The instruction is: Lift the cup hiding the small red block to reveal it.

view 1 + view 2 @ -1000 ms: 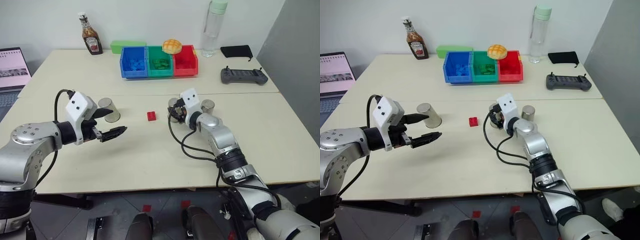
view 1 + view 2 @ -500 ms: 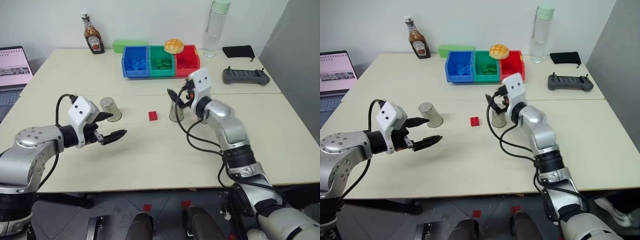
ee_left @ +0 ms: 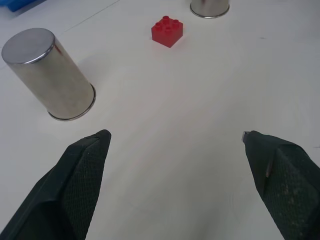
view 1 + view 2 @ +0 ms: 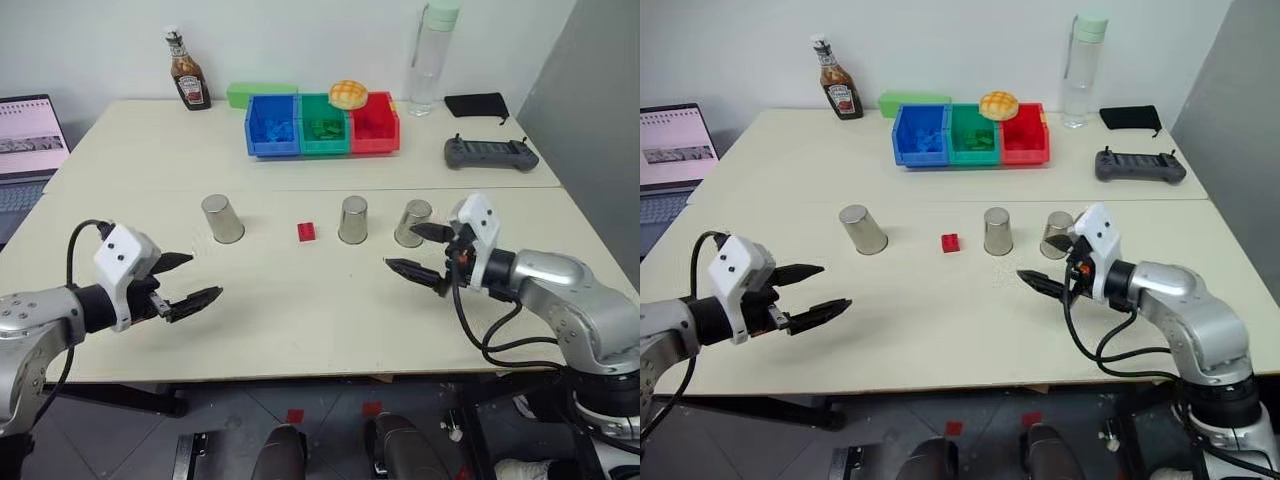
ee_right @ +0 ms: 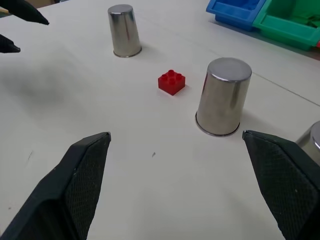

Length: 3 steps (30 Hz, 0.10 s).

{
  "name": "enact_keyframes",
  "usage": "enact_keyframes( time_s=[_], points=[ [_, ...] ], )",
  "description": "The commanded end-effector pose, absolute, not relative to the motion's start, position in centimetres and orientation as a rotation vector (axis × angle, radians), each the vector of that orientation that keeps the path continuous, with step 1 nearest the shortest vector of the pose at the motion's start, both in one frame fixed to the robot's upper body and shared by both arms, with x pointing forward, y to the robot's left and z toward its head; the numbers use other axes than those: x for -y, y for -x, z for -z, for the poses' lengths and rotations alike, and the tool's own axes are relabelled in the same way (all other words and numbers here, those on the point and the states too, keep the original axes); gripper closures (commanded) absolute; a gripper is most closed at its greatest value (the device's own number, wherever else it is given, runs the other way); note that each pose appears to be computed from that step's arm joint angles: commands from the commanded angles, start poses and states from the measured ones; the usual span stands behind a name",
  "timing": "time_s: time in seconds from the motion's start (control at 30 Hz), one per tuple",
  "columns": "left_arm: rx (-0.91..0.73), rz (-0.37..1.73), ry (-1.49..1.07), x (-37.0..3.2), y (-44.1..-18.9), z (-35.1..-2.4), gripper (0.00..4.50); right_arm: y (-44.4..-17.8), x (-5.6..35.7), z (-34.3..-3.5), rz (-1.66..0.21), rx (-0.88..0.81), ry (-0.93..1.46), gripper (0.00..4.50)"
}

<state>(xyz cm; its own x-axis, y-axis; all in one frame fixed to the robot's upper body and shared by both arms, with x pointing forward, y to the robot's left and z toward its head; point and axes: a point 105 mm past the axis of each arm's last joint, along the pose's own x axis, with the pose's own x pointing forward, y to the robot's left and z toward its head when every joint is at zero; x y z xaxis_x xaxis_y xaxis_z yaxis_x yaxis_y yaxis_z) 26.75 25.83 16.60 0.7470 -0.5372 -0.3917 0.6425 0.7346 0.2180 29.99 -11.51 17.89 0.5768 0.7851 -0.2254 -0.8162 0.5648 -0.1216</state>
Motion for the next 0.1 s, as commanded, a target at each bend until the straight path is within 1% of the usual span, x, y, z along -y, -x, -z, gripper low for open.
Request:
enact_keyframes(
  time_s=[0.03, 0.1],
  points=[
    [-0.256, 0.643, -0.407, -26.28, -26.77, -18.05, 0.00, -28.88, 11.64, -18.21, -0.977, -0.133, 0.276, 0.02],
    [-0.236, 0.650, -0.390, -26.10, -26.92, -18.06, 0.00, -28.59, 11.64, -17.56, -0.990, -0.151, 0.291, 0.02]
  ],
)
